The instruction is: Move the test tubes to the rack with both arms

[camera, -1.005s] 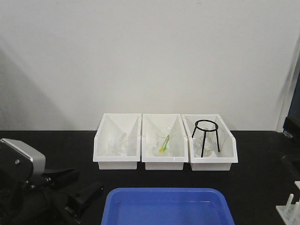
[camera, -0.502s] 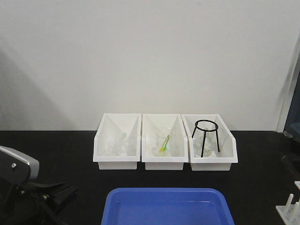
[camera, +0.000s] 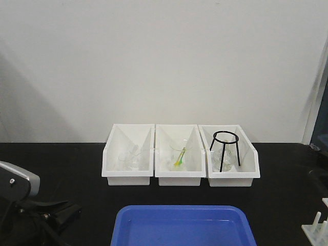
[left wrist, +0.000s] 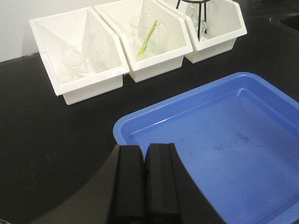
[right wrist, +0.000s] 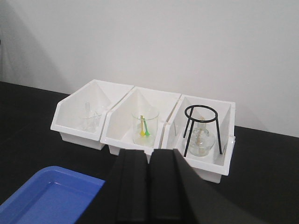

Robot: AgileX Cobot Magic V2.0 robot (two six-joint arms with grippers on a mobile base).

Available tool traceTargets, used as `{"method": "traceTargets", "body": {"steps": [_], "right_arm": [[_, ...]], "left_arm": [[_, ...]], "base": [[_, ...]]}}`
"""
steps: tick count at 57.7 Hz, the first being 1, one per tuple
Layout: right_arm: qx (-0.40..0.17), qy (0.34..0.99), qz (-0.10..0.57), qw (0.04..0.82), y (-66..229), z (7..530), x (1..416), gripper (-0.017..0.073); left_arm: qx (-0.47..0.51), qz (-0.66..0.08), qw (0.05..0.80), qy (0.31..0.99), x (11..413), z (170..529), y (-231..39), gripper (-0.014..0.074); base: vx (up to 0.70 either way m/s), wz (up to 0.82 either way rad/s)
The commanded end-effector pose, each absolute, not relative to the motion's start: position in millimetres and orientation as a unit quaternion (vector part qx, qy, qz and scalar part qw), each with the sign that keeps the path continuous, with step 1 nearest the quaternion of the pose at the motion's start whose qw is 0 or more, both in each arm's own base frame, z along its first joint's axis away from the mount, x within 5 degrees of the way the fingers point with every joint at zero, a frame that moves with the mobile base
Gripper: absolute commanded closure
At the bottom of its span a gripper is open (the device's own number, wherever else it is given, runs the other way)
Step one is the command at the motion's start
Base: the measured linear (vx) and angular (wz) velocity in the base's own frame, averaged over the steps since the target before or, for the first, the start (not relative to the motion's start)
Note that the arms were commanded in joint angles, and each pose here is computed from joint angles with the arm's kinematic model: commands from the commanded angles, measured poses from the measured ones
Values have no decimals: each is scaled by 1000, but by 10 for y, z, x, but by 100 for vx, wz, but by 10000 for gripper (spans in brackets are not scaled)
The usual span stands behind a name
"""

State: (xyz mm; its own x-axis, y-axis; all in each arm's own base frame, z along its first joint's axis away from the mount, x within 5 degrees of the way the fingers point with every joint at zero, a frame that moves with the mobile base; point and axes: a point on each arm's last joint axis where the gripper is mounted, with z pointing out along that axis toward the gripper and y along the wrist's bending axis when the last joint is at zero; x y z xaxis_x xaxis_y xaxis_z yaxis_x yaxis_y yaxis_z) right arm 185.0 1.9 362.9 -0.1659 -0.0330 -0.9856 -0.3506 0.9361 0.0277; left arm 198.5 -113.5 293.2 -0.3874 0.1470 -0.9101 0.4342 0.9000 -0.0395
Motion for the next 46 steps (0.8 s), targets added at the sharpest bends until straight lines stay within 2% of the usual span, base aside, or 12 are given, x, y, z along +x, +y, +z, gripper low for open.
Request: {"method": "traceTargets", "body": {"steps": [1, 19, 28, 46], "right_arm": [[-120, 738, 119, 653, 6, 3761, 1838, 566], [-118, 738, 118, 653, 3, 3762, 1839, 566], [-120, 739, 118, 653, 5, 3760, 1838, 566], [-121, 739, 115, 652, 3, 3758, 1838, 566]], "left_arm": [[181, -165, 557, 793, 1963, 3119, -1177, 614], [175, -166, 553, 797, 1963, 3111, -1172, 614], [136, -176, 544, 809, 2006, 3098, -1088, 614], [162, -133, 612, 763, 1936, 3284, -869, 614]], "base": [[0, 0], [0, 0], [0, 0], [0, 0]]}}
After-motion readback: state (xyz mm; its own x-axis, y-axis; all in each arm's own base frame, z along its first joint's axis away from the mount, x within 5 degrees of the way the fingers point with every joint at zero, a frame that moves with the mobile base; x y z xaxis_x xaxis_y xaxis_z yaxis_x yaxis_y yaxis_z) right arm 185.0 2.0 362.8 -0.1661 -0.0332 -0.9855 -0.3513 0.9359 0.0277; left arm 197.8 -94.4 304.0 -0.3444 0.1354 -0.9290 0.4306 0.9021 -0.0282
